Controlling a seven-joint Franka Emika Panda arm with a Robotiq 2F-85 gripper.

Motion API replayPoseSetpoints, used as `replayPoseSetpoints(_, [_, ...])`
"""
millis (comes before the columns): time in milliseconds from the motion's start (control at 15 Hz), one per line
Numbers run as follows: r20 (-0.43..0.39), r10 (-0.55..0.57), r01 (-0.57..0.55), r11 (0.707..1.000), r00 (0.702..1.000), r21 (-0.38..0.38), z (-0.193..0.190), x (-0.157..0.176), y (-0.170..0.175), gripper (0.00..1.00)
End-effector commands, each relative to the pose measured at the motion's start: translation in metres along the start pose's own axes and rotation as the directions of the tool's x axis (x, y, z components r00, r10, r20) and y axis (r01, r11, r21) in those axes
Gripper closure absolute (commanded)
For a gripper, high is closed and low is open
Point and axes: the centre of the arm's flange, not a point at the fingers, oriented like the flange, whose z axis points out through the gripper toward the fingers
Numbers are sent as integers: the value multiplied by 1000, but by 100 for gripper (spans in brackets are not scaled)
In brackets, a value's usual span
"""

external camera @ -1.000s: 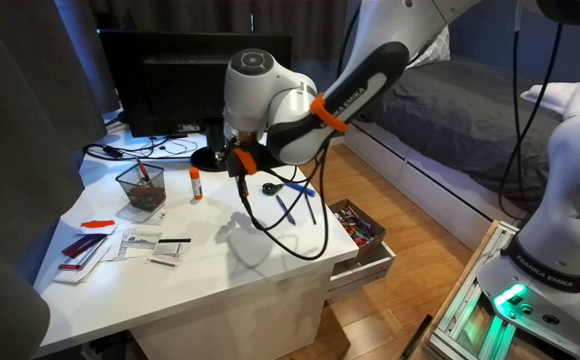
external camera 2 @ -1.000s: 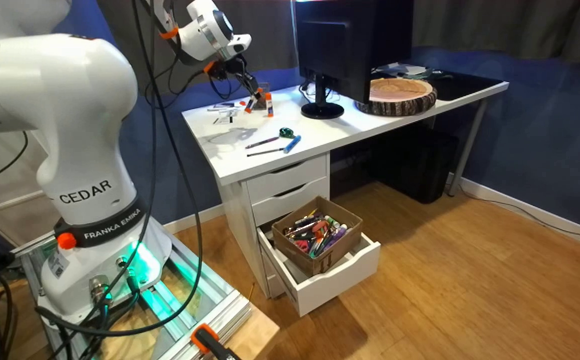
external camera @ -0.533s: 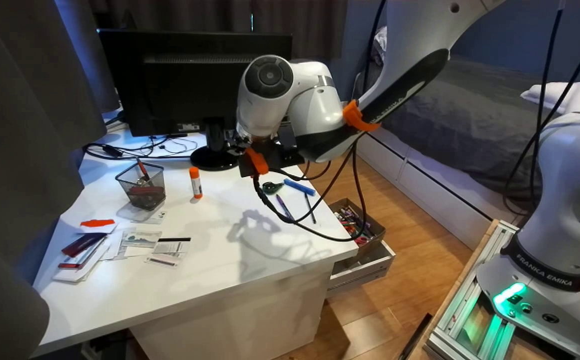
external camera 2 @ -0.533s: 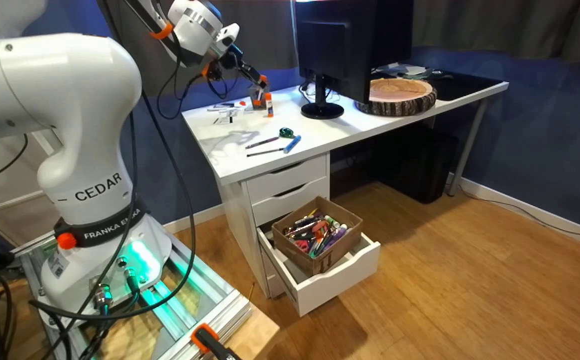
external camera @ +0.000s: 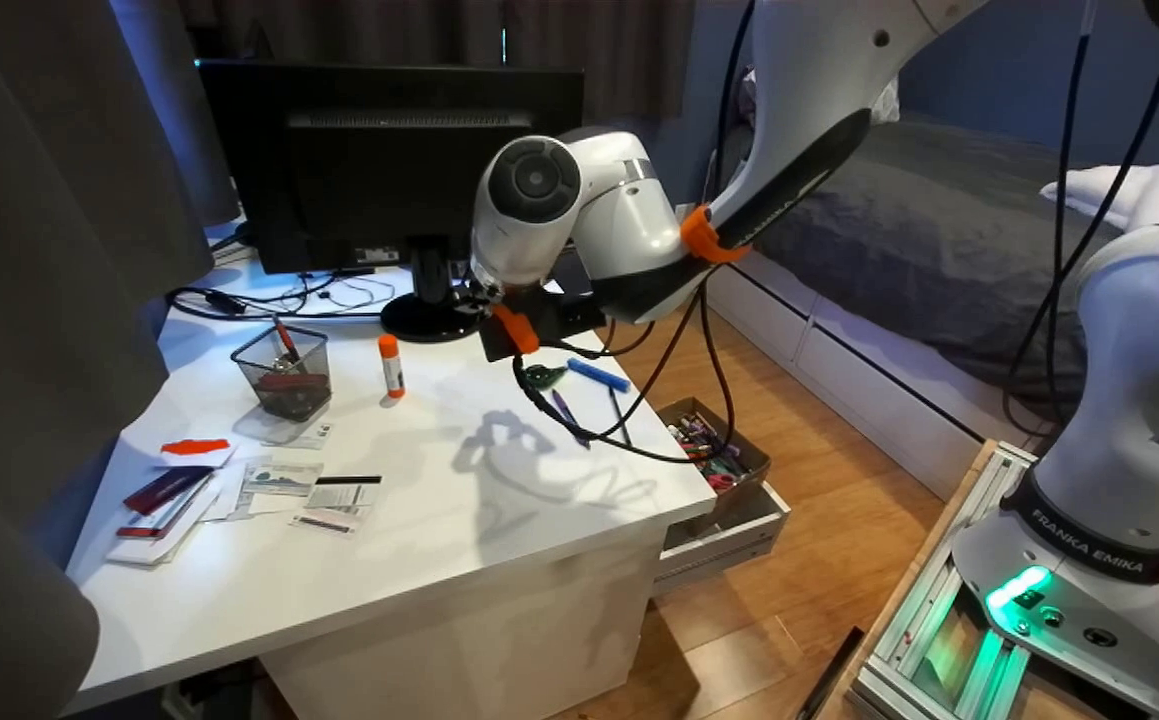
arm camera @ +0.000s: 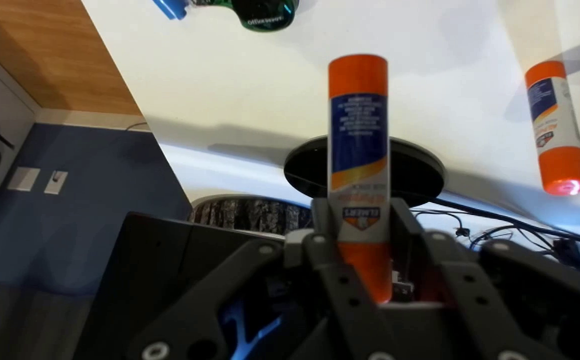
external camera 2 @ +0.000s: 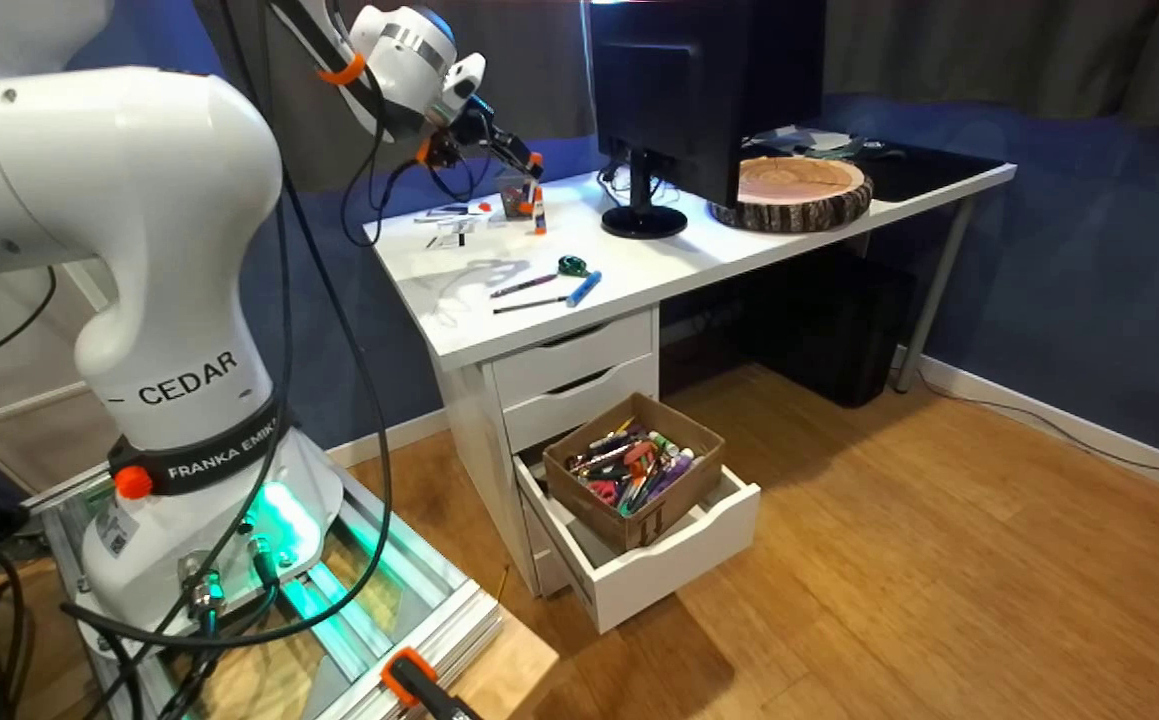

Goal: Flip the stick of glue on the right over

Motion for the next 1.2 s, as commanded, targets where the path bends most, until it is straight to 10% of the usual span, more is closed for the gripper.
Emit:
replayPoseSetpoints(0, [-106, -50, 53, 998, 993, 27, 28, 1, -17, 92])
replayPoseSetpoints(1133, [-368, -213, 304, 930, 905, 208, 89, -24, -69, 92])
